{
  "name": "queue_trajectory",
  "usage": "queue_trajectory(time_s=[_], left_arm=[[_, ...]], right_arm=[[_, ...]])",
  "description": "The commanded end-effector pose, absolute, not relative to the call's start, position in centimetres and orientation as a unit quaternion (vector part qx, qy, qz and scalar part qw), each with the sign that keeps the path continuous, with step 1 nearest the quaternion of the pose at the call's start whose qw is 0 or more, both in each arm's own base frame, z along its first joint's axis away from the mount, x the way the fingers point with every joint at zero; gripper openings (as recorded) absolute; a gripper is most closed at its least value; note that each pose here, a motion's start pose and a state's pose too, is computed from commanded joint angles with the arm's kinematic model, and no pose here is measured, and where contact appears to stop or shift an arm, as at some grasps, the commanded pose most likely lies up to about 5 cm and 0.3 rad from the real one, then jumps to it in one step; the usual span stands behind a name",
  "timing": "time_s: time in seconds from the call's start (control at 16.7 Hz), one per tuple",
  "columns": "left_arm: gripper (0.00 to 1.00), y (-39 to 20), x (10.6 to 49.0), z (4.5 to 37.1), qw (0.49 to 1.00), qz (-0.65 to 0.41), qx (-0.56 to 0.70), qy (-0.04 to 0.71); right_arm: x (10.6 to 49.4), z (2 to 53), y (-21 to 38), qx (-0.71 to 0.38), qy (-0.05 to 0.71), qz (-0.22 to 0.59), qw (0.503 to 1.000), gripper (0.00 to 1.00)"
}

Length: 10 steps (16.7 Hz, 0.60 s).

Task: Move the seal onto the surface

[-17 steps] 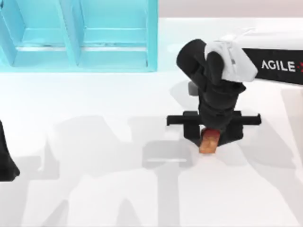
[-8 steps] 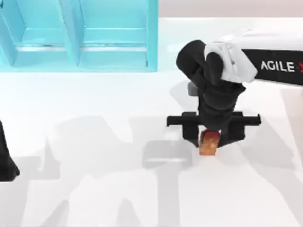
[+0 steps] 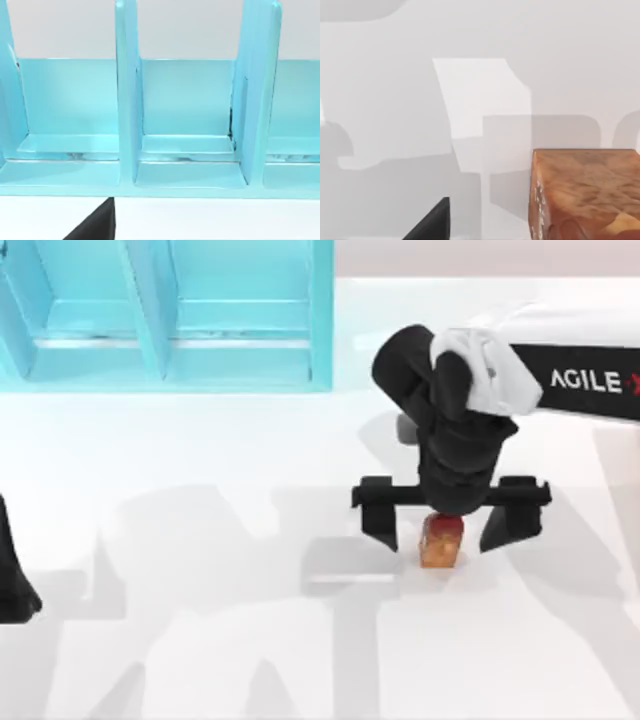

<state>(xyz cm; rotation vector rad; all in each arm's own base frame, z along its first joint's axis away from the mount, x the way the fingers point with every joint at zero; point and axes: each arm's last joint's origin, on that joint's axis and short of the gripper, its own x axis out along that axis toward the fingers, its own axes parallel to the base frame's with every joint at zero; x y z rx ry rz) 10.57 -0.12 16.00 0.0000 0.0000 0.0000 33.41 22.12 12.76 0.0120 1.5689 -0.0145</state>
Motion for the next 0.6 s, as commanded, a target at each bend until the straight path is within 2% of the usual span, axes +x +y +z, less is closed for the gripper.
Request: queue_trajectory(time_s=[0.36, 0.6], left_arm=[[1.0, -0.1, 10.6, 16.0, 1.0, 0.0, 0.0, 0.0], [1.0, -0.1, 10.6, 16.0, 1.0, 0.0, 0.0, 0.0]], right_arm=[[33.5, 12.8, 22.1, 0.006, 0.706, -0.007, 0.708, 1.0], [33.9, 14.7, 22.3, 0.002, 0.712, -0.013, 0.702, 1.0]])
